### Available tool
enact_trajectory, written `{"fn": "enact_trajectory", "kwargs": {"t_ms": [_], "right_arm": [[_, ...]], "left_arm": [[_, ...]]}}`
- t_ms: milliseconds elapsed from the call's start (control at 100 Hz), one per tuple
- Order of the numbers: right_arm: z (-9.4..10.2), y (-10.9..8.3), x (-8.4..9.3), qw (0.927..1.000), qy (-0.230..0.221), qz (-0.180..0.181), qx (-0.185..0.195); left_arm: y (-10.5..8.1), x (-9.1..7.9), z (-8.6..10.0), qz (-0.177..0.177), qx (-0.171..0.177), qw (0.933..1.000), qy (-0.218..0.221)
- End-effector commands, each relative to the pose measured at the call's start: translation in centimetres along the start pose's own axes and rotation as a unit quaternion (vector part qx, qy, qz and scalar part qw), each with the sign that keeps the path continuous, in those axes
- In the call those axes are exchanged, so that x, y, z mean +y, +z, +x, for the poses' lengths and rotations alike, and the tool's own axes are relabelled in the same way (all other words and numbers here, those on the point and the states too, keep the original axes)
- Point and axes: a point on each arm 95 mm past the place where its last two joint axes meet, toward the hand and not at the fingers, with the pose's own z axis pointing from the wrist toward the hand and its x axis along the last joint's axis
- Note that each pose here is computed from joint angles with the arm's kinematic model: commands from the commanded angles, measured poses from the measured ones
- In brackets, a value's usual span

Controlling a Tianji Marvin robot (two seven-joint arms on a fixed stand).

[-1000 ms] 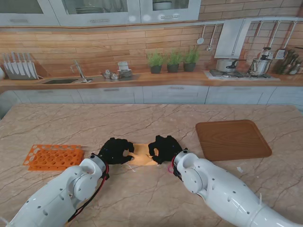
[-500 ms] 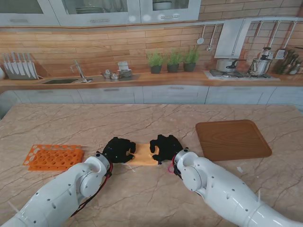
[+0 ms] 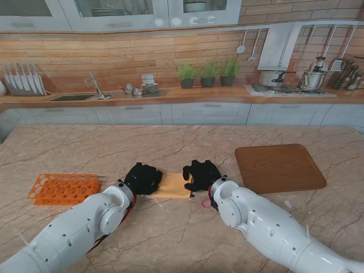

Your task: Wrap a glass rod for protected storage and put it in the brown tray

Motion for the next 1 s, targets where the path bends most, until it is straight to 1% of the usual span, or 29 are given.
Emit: {"fn": "enact_trajectory", "kwargs": {"t_ms": [0, 210, 490, 780, 990], "right_arm": [[0.0, 0.0, 0.1, 1.0000, -0.002, -0.001, 0.001], [-0.2, 0.1, 0.2, 0.9998, -0.016, -0.007, 0.012], [-0.4, 0.2, 0.0, 0.9967, -0.070, -0.017, 0.038], [-0.6, 0.0, 1.0, 0.9960, -0.073, -0.037, 0.036], [-0.6, 0.2, 1.4, 0.9971, -0.059, -0.040, 0.028]], "left_arm": [[-0.1, 0.4, 0.0, -0.008, -0.003, 1.0000, 0.003], [-0.1, 0.4, -0.1, -0.002, -0.005, 1.0000, 0.007], [-0.1, 0.3, -0.2, 0.000, -0.006, 0.9998, 0.017], [-0.4, 0.1, -0.5, 0.006, -0.006, 0.9994, 0.033], [-0.5, -0.6, -0.6, 0.024, -0.013, 0.9995, 0.017]]}}
